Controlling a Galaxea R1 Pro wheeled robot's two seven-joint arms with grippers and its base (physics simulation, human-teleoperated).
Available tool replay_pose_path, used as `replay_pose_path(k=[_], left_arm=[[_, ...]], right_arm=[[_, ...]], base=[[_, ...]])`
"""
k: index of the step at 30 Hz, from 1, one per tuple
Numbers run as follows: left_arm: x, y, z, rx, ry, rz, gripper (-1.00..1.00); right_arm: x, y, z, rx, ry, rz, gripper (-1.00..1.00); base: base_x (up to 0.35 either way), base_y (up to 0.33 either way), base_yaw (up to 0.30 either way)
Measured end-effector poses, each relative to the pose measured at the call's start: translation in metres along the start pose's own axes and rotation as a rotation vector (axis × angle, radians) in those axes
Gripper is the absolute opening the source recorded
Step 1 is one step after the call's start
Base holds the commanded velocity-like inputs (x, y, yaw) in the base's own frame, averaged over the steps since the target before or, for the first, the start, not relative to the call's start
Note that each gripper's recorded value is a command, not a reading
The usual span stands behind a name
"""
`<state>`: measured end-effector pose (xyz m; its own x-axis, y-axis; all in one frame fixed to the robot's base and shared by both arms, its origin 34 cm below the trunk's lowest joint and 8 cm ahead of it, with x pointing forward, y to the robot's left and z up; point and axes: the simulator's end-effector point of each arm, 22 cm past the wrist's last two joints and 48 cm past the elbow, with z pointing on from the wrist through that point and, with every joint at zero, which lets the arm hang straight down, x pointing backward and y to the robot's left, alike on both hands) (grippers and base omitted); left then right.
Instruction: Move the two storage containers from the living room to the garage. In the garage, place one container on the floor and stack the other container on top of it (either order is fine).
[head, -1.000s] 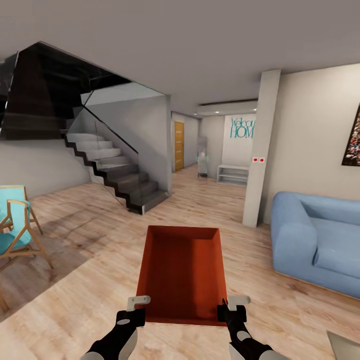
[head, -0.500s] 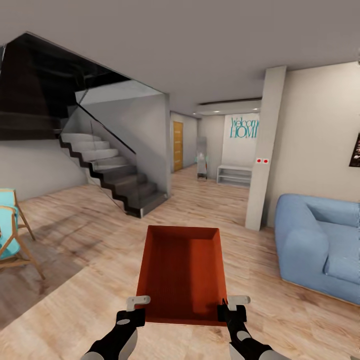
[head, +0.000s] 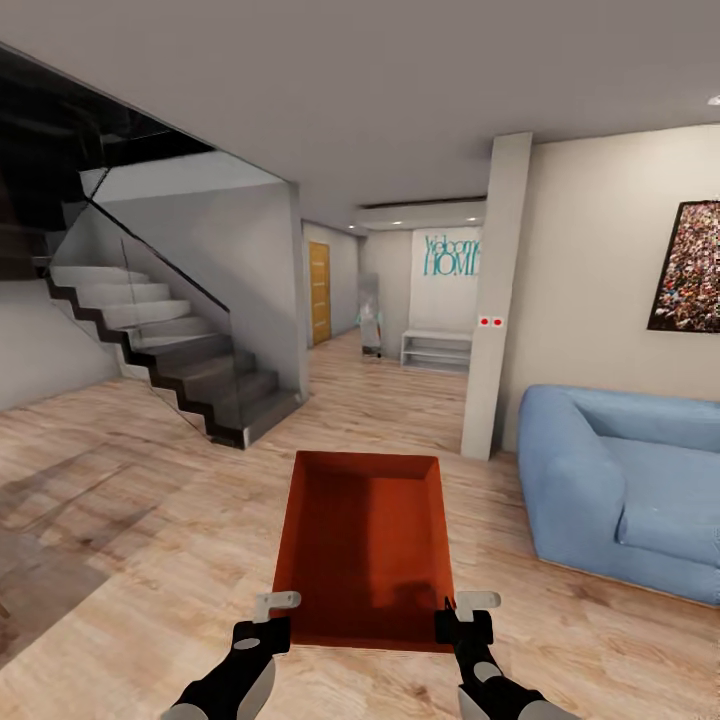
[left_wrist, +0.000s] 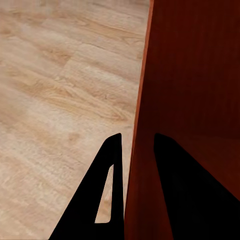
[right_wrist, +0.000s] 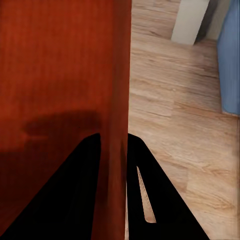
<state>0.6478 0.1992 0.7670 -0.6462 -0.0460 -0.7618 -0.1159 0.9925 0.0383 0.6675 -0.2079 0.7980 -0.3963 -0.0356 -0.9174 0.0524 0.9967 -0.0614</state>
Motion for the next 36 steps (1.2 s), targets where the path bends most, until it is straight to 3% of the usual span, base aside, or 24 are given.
replay_pose_path(k=[7, 36], left_arm=[[0.0, -0.0001, 0.0, 0.0, 0.0, 0.001, -1.0], [0.0, 0.0002, 0.0, 0.0, 0.0, 0.0, -1.0]], right_arm=[[0.0006, -0.0002, -0.0003, 0.001, 0.0, 0.002, -1.0], [0.0001, 0.0002, 0.0, -0.001, 0.001, 0.001, -1.0]], base=[[0.321, 0.083, -0.202], [0.321, 0.082, -0.004]])
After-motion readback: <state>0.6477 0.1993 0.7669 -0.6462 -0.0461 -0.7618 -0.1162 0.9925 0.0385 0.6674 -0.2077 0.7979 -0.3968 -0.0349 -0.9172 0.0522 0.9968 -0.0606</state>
